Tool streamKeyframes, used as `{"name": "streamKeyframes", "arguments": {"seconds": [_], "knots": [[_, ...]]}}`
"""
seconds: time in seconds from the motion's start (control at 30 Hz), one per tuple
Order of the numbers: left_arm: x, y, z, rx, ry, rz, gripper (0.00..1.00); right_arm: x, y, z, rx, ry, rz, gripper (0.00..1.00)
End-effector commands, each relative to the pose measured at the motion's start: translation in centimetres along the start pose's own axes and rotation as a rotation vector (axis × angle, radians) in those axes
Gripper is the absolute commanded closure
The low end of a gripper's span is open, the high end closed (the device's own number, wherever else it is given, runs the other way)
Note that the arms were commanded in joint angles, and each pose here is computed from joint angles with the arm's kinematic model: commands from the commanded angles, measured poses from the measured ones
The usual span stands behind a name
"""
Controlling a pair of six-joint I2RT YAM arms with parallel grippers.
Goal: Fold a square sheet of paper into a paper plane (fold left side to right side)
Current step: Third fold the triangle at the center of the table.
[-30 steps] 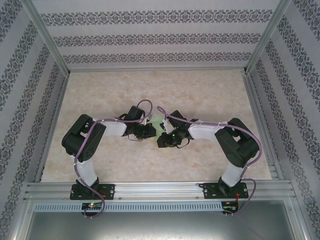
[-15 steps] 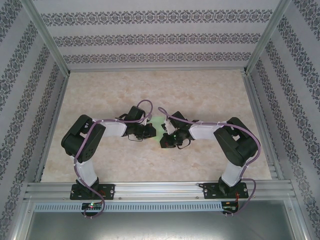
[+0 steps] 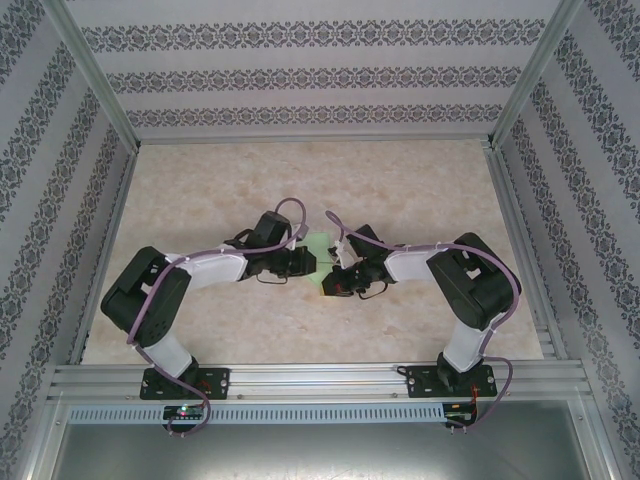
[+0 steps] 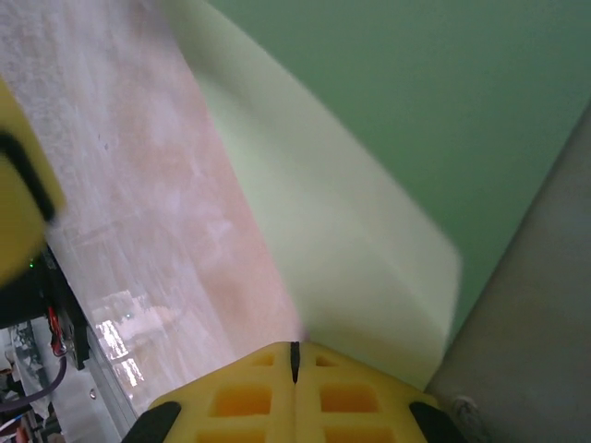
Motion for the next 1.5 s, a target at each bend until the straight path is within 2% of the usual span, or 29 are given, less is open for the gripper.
{"name": "streamKeyframes", "arguments": {"seconds": [0.0,0.37,0.97,1.2,1.47], "knots": [[0.6,-1.3,-0.2,0.015,-0.017,0.016,0.88,3.4,-1.0,-4.4,0.159,-0.131,0.098,1.00],[1.2,-3.6,0.7,-0.001,-0.004,0.048,0.88,3.3,-0.9,-4.4,0.176,-0.131,0.103,1.00],[3.0,-2.3,5.3,-0.214,0.041,0.017,0.89,3.9,-0.7,-5.1,0.228,-0.145,0.140,1.00],[1.6,-0.6,7.3,-0.256,0.050,-0.043,0.89,4.1,-0.8,-5.2,0.225,-0.149,0.150,1.00],[-2.1,1.7,9.7,-0.271,0.084,-0.123,0.88,4.2,-0.7,-5.1,0.218,-0.143,0.149,1.00]]}}
Point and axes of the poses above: each hand's point on the last joint's axis, 136 mm out from that joint toward the fingers, its own y axis back along the fingers, its own z axis along the line the jaws close on, x = y × z, the point moved 4 cm from there along y, back along the fingers, and after that the axes turned 1 degree about y, right-handed, at the moved point
